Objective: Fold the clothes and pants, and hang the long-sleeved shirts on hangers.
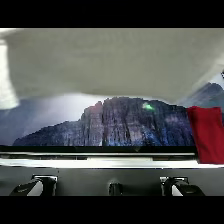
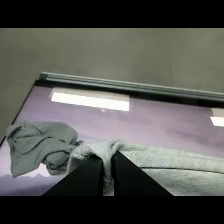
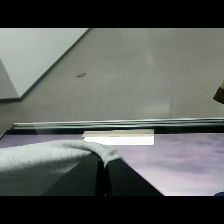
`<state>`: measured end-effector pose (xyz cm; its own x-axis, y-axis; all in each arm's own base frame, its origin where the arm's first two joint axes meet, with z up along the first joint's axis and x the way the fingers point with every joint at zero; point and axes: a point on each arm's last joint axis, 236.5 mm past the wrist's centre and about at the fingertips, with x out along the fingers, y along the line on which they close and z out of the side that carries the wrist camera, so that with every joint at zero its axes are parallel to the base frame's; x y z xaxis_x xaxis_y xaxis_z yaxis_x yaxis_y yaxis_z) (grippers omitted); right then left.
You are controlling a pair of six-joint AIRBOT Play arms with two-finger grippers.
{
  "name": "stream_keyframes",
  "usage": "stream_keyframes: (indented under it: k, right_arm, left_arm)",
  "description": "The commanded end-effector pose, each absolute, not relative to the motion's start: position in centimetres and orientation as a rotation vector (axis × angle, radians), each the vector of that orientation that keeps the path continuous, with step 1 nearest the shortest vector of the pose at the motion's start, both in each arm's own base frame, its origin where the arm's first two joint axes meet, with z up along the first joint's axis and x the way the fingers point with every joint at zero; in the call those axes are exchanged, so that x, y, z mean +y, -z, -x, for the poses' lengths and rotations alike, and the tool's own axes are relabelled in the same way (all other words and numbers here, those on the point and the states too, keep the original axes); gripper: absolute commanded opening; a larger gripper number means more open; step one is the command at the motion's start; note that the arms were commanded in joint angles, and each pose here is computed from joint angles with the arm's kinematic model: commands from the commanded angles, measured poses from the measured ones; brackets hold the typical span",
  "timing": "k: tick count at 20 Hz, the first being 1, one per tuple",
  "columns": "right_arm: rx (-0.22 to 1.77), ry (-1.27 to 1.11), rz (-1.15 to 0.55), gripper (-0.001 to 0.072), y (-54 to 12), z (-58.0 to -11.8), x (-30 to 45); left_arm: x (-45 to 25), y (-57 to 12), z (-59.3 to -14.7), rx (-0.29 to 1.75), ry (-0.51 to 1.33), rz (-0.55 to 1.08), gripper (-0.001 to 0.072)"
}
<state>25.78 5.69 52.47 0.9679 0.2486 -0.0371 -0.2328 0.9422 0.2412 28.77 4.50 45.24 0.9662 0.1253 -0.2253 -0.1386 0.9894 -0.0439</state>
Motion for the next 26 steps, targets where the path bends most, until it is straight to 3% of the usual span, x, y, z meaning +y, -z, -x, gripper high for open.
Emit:
stream_keyframes:
  k: [1, 5, 11, 14, 17, 21, 26]
  right_arm:
    - [0.125, -0.18, -0.31, 0.0028, -51.1, -27.1, 4.3]
    - [0.441, -0.135, -0.385, 0.0028, -41.4, -37.2, 3.9]
    - [0.962, -0.046, -0.439, 0.0029, -17.6, -50.3, 3.0]
    - [1.023, -0.03, -0.433, 0.0029, -9.7, -54.9, 2.5]
    - [1.019, -0.009, -0.445, 0.0029, -4.8, -58.0, 2.0]
    - [0.997, -0.003, -0.447, 0.0029, -3.4, -59.2, 1.8]
    - [1.163, -0.003, -0.425, 0.0029, -1.5, -55.8, 2.2]
  left_arm:
    - [5.3, -46.9, -27.5, 0.147, -0.18, 0.066, 0.002]
    - [4.7, -38.5, -35.4, 0.439, -0.058, 0.049, 0.002]
    - [4.3, -17.2, -50.4, 0.891, 0.074, 0.105, 0.0021]
    - [2.8, -6.4, -56.0, 0.989, 0.097, 0.124, 0.0021]
    - [2.0, -1.1, -60.1, 0.961, 0.095, 0.122, 0.0021]
    - [1.6, -0.7, -62.4, 0.9, 0.096, 0.114, 0.0023]
    - [1.2, 1.8, -58.1, 1.107, 0.142, 0.113, 0.0024]
